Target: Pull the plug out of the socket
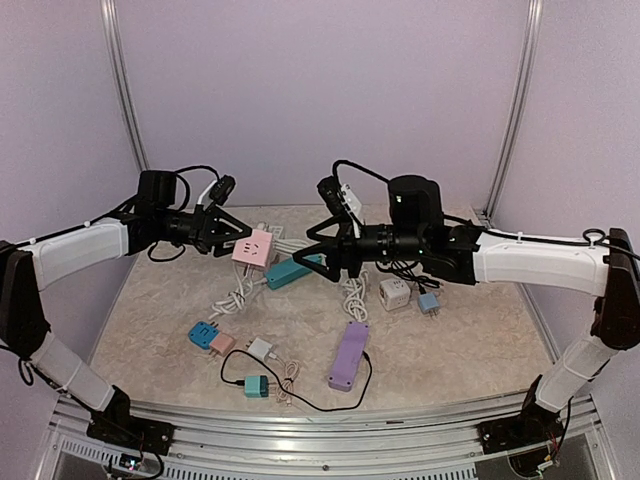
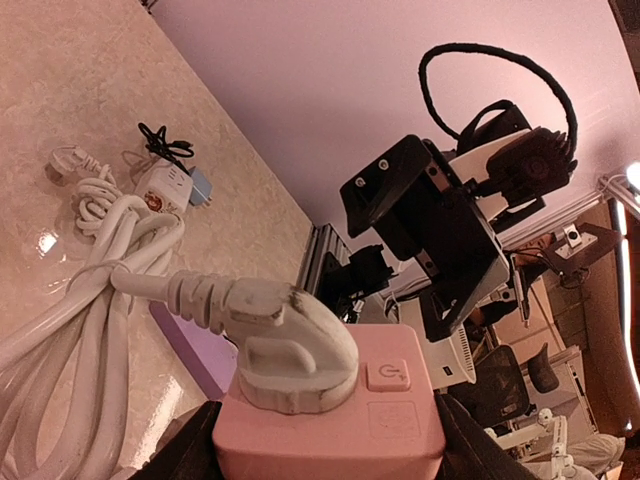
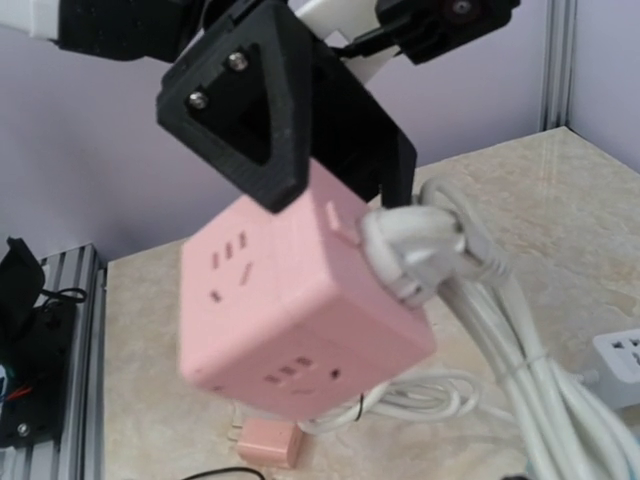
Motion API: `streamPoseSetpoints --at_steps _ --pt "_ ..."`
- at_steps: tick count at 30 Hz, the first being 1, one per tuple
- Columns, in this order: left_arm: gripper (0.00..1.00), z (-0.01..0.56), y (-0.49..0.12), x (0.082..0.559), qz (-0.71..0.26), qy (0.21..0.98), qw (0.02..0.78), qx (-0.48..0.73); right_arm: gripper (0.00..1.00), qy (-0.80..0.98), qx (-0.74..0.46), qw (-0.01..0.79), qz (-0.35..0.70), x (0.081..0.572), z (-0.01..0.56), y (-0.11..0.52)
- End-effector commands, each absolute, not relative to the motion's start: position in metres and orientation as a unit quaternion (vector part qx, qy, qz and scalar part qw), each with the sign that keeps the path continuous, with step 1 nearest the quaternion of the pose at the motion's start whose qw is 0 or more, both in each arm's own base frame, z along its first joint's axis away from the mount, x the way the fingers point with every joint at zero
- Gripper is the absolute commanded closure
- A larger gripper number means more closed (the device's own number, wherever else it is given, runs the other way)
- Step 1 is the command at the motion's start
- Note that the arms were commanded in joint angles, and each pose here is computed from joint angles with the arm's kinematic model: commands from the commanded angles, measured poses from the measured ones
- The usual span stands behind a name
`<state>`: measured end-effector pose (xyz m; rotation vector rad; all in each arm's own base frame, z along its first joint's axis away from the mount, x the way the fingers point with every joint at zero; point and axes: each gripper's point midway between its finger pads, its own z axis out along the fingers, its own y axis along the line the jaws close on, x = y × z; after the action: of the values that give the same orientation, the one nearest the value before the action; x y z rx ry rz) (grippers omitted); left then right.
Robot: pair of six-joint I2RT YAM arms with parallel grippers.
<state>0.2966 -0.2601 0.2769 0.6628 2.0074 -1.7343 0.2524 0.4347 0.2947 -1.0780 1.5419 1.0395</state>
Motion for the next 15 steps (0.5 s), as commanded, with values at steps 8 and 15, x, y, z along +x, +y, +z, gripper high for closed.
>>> streamPoseSetpoints --at_steps 8,15 --pt "0.63 0.309 -0.284 0.252 -0.643 0.644 0.204 0.361 0.23 0.635 -0.487 0.444 0.403 0.245 0.274 0.443" --pt "0.63 0.315 -0.288 0.237 -0.649 0.625 0.200 0.385 0.24 0.677 -0.512 0.427 0.313 0.259 0.228 0.426"
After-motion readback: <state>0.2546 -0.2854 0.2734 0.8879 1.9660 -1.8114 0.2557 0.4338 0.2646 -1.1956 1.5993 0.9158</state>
